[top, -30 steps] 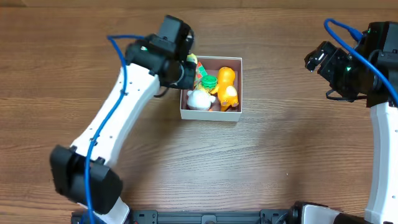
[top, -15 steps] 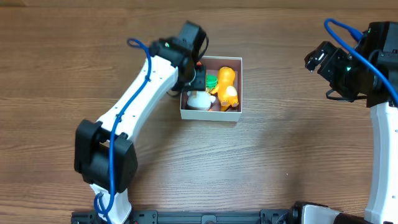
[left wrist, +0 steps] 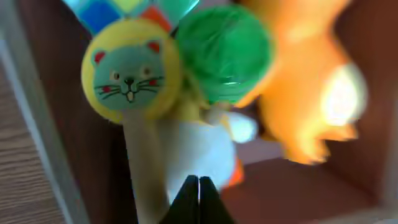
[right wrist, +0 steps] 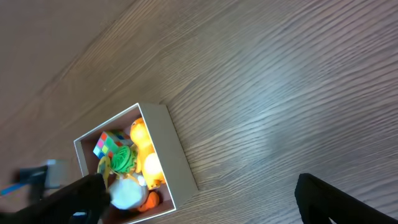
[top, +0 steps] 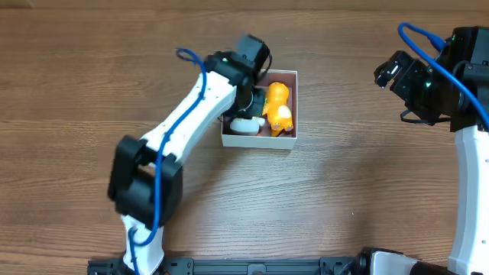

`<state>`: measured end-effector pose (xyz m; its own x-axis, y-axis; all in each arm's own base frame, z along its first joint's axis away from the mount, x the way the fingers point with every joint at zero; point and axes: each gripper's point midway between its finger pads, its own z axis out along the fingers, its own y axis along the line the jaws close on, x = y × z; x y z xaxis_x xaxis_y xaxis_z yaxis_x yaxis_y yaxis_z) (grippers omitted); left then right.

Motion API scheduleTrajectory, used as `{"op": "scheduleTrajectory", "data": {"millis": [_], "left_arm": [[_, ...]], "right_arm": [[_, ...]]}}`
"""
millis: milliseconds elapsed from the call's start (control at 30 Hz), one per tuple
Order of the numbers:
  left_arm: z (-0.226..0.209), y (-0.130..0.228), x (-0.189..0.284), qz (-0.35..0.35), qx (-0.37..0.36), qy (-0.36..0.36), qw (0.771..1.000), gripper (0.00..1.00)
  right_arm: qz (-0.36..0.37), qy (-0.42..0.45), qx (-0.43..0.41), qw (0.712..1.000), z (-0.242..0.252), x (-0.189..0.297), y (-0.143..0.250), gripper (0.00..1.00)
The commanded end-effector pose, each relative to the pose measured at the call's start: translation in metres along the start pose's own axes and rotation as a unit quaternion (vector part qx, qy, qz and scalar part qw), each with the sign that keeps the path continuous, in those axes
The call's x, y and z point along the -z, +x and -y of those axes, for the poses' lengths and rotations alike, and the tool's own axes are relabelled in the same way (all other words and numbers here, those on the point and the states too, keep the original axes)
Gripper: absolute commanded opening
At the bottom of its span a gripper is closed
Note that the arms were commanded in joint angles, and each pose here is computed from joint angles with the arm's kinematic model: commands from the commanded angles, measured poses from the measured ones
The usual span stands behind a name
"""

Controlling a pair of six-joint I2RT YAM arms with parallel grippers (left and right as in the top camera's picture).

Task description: Pack container

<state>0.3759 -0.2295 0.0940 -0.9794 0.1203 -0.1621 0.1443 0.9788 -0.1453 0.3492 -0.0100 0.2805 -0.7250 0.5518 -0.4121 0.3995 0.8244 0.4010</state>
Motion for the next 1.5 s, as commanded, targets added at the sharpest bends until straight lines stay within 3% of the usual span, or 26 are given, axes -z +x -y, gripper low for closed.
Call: {"op": "scheduleTrajectory", "data": {"millis": [0, 200, 333, 467, 567, 633, 667, 767, 833, 900, 933, 1033, 1100, 1167, 1267, 1300, 1367, 1400, 1433, 1467], "left_arm": [[-0.019, 0.004, -0.024, -0.02, -0.001, -0.045, 0.999, 0.04], [-0.027, 0.006, -0.023, -0.022, 0.0, -0.065, 0.998, 0.04], [-0.044, 0.008, -0.017, -0.015, 0.043, -0.115, 0.992, 0.04], [-0.017, 0.005, -0.011, -0.02, 0.001, -0.045, 0.999, 0.06], [0.0, -0.005, 0.024, 0.011, -0.016, -0.004, 1.0, 0.2], [0.009, -0.013, 0.068, 0.051, -0.019, 0.019, 0.998, 0.42], [0.012, -0.015, 0.094, 0.074, -0.021, 0.028, 0.997, 0.63], [0.01, -0.01, 0.168, 0.139, -0.024, 0.039, 0.989, 0.68], [-0.002, -0.006, 0.196, 0.175, -0.019, 0.017, 0.984, 0.61], [-0.013, 0.004, 0.199, 0.166, -0.016, -0.008, 0.986, 0.18], [-0.017, 0.011, 0.191, 0.145, -0.015, -0.019, 0.989, 0.04], [-0.032, 0.025, 0.197, 0.131, -0.008, -0.052, 0.99, 0.04], [-0.044, 0.04, 0.239, 0.175, 0.003, -0.06, 0.983, 0.05], [-0.055, 0.062, 0.294, 0.239, 0.013, -0.048, 0.97, 0.15], [-0.081, 0.12, 0.382, 0.366, 0.036, -0.016, 0.93, 0.39], [-0.095, 0.144, 0.402, 0.399, 0.056, -0.01, 0.915, 0.5], [-0.12, 0.18, 0.42, 0.431, 0.094, -0.015, 0.897, 0.58], [-0.131, 0.195, 0.424, 0.44, 0.11, -0.023, 0.891, 0.72], [-0.142, 0.208, 0.426, 0.448, 0.124, -0.03, 0.885, 1.0], [-0.145, 0.217, 0.43, 0.458, 0.124, -0.026, 0.88, 1.0]], "right_arm": [[0.006, 0.0, -0.004, 1.0, 0.0, 0.001, -0.004, 1.0], [0.006, 0.0, -0.004, 1.0, 0.0, 0.001, -0.004, 1.0], [0.006, 0.0, -0.004, 1.0, 0.0, 0.001, -0.004, 1.0], [0.006, 0.0, -0.004, 1.0, 0.0, 0.001, -0.004, 1.0], [0.006, 0.0, -0.004, 1.0, 0.0, 0.001, -0.004, 1.0], [0.006, 0.0, -0.004, 1.0, 0.0, 0.001, -0.004, 1.0], [0.006, 0.0, -0.004, 1.0, 0.0, 0.001, -0.004, 1.0], [0.006, 0.0, -0.004, 1.0, 0.0, 0.001, -0.004, 1.0], [0.006, 0.0, -0.004, 1.0, 0.0, 0.001, -0.004, 1.0], [0.006, 0.0, -0.004, 1.0, 0.0, 0.001, -0.004, 1.0], [0.006, 0.0, -0.004, 1.0, 0.0, 0.001, -0.004, 1.0], [0.006, 0.0, -0.004, 1.0, 0.0, 0.001, -0.004, 1.0], [0.006, 0.0, -0.004, 1.0, 0.0, 0.001, -0.004, 1.0], [0.006, 0.0, -0.004, 1.0, 0.0, 0.001, -0.004, 1.0], [0.006, 0.0, -0.004, 1.0, 0.0, 0.001, -0.004, 1.0], [0.006, 0.0, -0.004, 1.0, 0.0, 0.001, -0.004, 1.0], [0.006, 0.0, -0.004, 1.0, 0.0, 0.001, -0.004, 1.0], [0.006, 0.0, -0.004, 1.0, 0.0, 0.001, -0.004, 1.0], [0.006, 0.0, -0.004, 1.0, 0.0, 0.001, -0.004, 1.0], [0.006, 0.0, -0.004, 1.0, 0.0, 0.001, -0.004, 1.0]]}}
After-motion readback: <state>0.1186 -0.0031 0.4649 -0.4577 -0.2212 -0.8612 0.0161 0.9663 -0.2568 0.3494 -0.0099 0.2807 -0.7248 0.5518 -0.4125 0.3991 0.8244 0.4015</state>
